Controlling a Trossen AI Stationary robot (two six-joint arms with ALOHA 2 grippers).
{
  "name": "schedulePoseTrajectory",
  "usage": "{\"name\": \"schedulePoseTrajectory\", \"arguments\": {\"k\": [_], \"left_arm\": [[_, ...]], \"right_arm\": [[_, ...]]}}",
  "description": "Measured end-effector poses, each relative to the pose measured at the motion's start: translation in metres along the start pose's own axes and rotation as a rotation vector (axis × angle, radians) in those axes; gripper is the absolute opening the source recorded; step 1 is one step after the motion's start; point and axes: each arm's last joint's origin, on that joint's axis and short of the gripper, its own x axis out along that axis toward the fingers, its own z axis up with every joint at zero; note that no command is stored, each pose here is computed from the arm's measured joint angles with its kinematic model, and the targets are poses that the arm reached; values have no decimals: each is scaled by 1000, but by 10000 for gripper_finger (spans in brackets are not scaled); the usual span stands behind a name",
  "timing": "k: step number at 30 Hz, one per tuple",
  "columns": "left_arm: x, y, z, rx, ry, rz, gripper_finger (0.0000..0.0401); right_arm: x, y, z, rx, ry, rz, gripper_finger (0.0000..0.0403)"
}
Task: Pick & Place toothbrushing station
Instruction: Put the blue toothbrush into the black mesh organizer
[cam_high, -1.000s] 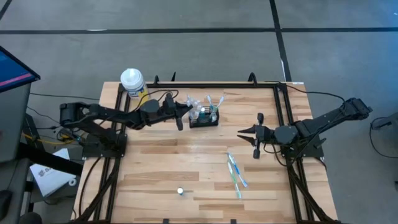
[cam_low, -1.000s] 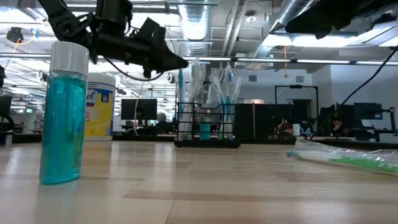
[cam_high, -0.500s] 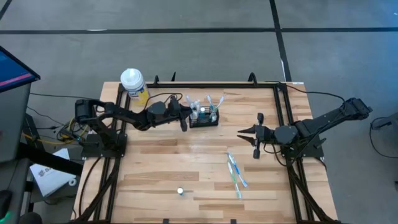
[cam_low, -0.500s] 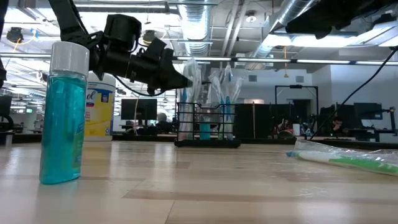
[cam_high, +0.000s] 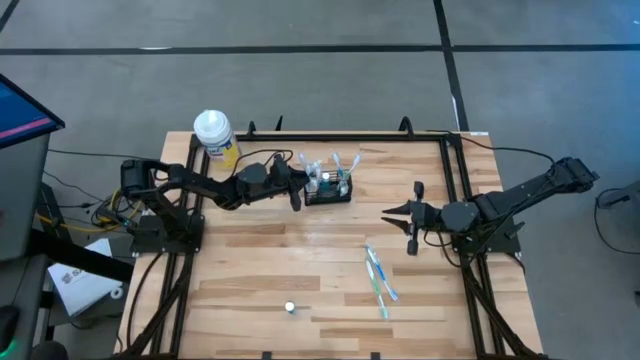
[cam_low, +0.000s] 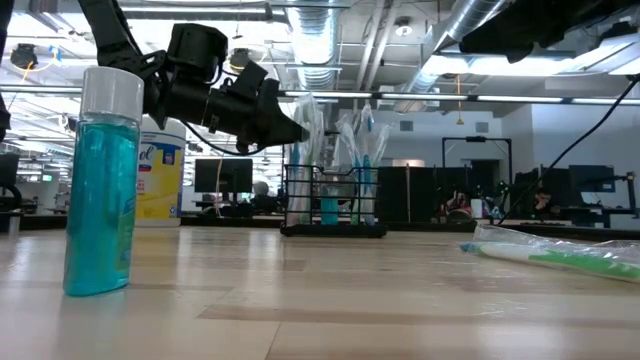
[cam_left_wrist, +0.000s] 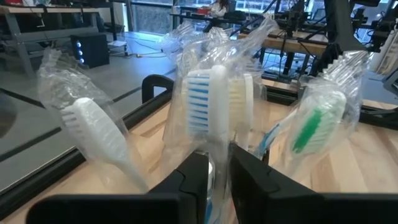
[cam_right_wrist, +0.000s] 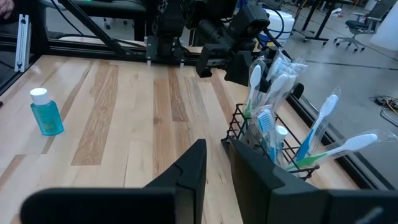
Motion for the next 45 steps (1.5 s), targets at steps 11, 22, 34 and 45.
{"name": "schedulePoseTrajectory", "arguments": {"k": [11, 22, 34, 45], "left_arm": [[-1, 0, 3, 2, -8, -1, 57], [-1, -1, 3, -19, -9, -4, 89], [-20, -2, 18, -1, -68, -18, 129], [-38, 2, 13, -1, -68, -14, 120]], "right_arm": [[5, 3, -3, -17, 26, 0, 63], [8, 5, -4, -21, 34, -2, 63], [8, 5, -4, -8, 30, -1, 63], [9, 2, 1, 18, -13, -16, 63]]}}
